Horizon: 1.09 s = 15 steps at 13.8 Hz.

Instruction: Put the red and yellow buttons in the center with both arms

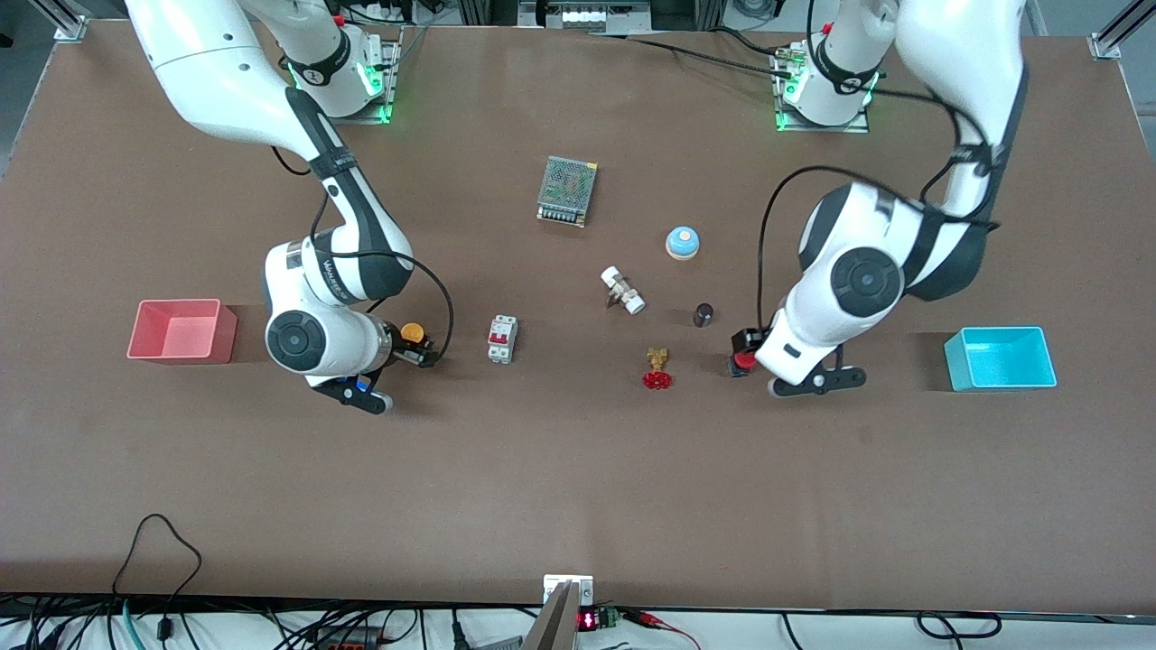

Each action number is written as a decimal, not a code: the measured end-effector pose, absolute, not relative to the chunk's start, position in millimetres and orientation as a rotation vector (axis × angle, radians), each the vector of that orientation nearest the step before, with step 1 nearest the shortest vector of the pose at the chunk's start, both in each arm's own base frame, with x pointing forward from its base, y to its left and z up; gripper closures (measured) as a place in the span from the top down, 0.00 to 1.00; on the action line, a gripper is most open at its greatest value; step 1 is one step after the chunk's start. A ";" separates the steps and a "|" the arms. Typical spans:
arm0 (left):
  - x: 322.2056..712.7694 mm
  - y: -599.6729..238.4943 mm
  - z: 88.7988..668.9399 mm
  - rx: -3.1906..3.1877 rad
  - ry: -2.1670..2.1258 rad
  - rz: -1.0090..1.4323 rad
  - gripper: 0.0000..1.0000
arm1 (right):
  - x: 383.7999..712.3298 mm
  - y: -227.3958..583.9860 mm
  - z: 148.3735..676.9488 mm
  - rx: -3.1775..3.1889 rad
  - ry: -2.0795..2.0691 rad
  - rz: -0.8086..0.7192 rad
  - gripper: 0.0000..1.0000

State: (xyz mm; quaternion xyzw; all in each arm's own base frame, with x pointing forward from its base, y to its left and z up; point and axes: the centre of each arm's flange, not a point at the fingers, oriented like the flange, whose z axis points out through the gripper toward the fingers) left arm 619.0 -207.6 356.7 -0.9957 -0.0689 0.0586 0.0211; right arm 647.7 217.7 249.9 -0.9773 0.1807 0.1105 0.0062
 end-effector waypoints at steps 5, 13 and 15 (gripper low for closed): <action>602.9 -179.7 464.7 -3.065 -0.017 0.294 1.00 | 658.0 188.5 391.8 -3.003 0.596 0.139 1.00; 599.8 -65.3 559.7 -3.092 0.332 0.394 1.00 | 642.8 111.4 492.0 -3.073 0.414 0.095 1.00; 595.1 -56.2 570.8 -3.098 0.322 0.367 1.00 | 643.1 84.2 503.0 -3.115 0.378 0.129 1.00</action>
